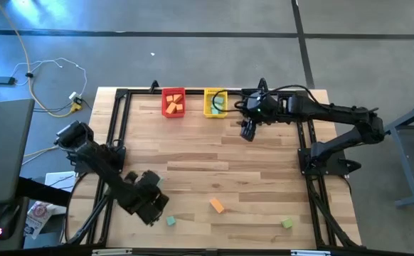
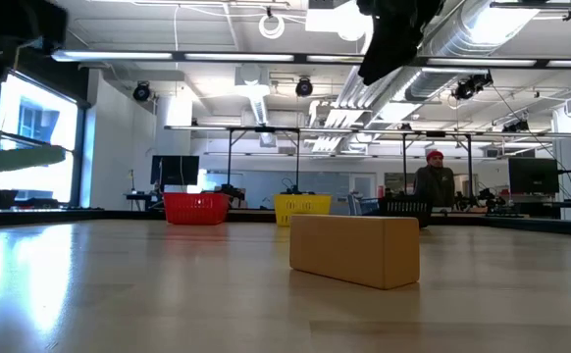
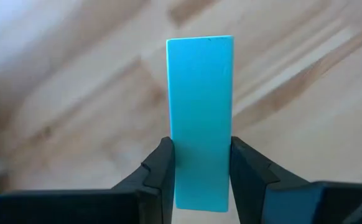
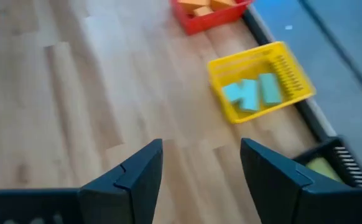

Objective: Sort & place blocks by color
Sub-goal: Put the blue block into the yellow bin

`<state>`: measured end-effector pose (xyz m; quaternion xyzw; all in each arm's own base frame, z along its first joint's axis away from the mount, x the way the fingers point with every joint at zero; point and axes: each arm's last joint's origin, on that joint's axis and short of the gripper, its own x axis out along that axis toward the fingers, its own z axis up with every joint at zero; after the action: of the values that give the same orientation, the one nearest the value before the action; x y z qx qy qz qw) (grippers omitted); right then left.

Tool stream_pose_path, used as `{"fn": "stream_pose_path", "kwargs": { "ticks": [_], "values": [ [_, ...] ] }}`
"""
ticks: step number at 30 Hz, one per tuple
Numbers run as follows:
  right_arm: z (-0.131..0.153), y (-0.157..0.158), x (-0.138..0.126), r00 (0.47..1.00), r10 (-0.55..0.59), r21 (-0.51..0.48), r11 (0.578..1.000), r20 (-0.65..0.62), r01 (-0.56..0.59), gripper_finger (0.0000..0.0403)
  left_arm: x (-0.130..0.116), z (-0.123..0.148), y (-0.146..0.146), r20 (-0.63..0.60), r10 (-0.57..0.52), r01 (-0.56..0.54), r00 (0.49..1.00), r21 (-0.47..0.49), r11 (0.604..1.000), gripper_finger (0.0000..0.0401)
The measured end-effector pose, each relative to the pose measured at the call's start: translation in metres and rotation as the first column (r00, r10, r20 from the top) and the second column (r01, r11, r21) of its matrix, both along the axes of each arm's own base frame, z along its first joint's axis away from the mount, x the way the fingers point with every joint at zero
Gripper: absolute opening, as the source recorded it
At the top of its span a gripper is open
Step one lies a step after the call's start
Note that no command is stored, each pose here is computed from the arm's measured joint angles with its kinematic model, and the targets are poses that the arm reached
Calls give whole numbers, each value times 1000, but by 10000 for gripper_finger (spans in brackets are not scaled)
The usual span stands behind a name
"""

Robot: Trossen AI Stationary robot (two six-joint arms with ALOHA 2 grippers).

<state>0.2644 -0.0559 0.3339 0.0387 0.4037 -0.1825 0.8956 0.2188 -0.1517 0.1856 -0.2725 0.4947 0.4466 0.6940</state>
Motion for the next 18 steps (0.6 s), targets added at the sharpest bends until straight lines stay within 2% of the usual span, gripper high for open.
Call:
{"fn": "stream_pose_path", "kwargs": {
  "ticks": [8,14,18],
  "values": [
    [-1,24,3,999,29,86,996,19,-30,201,20,23,52,-5,-159,158,987,128,979,91],
    [-3,44,2,1000,13,144,989,5,-14,201,30,35,92,-54,-220,227,974,213,950,91],
    [-6,56,-2,999,1,147,989,-42,5,201,38,39,116,-82,-264,276,961,236,932,92]
  ]
}}
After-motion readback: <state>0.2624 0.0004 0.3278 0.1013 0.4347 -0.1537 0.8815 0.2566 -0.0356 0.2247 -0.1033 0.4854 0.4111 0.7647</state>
